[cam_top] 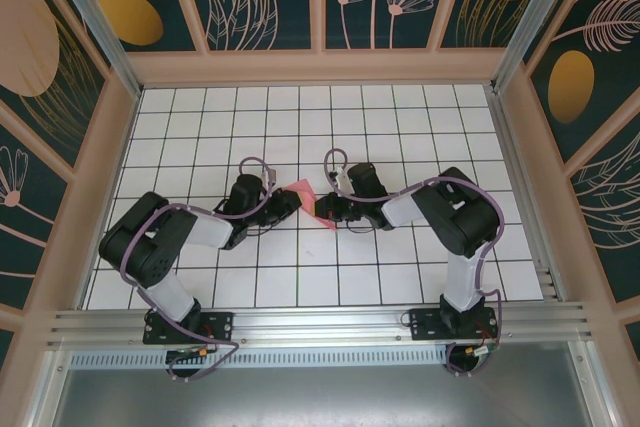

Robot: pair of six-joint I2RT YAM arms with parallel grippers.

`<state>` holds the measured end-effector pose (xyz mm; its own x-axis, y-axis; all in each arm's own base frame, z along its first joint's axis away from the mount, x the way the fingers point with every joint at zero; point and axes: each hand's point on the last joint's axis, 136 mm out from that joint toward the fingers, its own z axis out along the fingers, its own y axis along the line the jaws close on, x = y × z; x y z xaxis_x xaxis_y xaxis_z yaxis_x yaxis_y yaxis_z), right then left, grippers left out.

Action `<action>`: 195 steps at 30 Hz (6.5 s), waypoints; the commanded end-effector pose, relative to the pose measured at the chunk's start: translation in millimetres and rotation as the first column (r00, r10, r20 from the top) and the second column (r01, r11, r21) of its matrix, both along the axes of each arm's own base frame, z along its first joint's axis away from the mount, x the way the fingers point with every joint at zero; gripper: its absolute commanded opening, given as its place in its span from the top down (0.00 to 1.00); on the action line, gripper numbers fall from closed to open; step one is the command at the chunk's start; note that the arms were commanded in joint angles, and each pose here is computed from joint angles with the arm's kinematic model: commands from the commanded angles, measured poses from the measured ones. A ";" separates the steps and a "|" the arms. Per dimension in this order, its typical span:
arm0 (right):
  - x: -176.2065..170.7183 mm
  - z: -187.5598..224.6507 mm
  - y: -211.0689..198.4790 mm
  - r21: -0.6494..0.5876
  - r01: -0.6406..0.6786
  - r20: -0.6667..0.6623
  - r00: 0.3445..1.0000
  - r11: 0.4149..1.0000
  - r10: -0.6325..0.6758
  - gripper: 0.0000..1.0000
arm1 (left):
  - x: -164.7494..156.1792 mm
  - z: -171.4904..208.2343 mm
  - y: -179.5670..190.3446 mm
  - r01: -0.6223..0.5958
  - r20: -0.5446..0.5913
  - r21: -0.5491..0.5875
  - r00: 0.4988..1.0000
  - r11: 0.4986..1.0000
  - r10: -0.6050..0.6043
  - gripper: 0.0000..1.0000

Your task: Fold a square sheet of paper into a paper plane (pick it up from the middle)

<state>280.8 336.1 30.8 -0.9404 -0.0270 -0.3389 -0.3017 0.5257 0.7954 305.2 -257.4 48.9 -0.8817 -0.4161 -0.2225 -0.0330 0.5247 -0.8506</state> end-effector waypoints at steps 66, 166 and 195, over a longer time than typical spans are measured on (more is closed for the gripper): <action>-4.6 6.3 -19.7 -0.375 -0.104 0.269 0.939 0.921 0.216 0.73 | 10.3 -40.4 -13.2 0.043 -0.091 0.074 0.995 0.996 -0.036 0.87; -6.1 -1.9 -33.9 -0.415 -0.022 0.150 0.984 0.910 0.092 0.76 | 9.3 -50.5 -26.4 0.094 -0.098 0.111 0.992 0.989 -0.084 0.91; -14.6 16.9 -37.3 -0.115 0.024 0.040 0.999 0.993 -0.019 0.99 | 13.7 27.2 -34.0 0.108 0.141 -0.017 0.984 0.994 -0.105 0.80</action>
